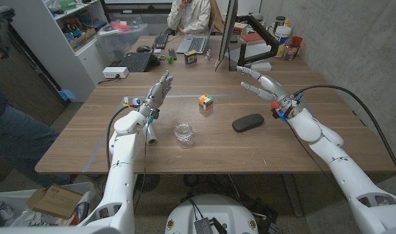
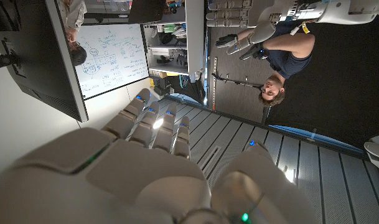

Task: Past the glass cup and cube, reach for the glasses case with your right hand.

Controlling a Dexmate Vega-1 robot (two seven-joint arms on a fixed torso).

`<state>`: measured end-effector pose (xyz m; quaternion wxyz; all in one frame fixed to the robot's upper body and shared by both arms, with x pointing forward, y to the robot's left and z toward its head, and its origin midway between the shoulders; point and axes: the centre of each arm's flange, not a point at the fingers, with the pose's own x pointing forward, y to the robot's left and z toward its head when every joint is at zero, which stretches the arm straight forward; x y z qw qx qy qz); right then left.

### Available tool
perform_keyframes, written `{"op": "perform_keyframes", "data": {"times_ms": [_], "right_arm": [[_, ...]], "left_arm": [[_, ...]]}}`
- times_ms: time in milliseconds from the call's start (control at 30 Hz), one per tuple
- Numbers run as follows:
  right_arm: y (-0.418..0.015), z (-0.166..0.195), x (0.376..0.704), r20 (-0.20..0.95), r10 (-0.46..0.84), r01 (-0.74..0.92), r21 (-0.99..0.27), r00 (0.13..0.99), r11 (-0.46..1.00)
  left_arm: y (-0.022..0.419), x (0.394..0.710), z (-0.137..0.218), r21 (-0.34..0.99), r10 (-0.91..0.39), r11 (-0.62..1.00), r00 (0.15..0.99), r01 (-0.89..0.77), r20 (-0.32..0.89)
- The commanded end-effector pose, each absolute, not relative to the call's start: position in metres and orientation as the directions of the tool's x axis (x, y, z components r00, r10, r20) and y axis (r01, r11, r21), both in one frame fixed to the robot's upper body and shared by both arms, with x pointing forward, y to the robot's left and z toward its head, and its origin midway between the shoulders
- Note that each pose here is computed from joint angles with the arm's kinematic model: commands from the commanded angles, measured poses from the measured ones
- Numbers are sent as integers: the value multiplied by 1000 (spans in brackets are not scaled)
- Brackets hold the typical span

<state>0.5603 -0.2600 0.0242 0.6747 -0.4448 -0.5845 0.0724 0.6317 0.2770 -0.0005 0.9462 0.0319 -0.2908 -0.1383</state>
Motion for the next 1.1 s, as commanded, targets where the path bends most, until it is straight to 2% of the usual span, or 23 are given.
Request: {"op": "perform_keyframes", "data": {"times_ms": [33, 1100], "right_arm": [[-259, 22, 560, 697, 641, 451, -709, 323, 543], [-248, 17, 561, 645, 681, 514, -738, 346, 438]], "left_arm": [[278, 631, -2, 131, -276, 961, 793, 245, 544], [283, 629, -3, 137, -275, 961, 796, 240, 539]]}}
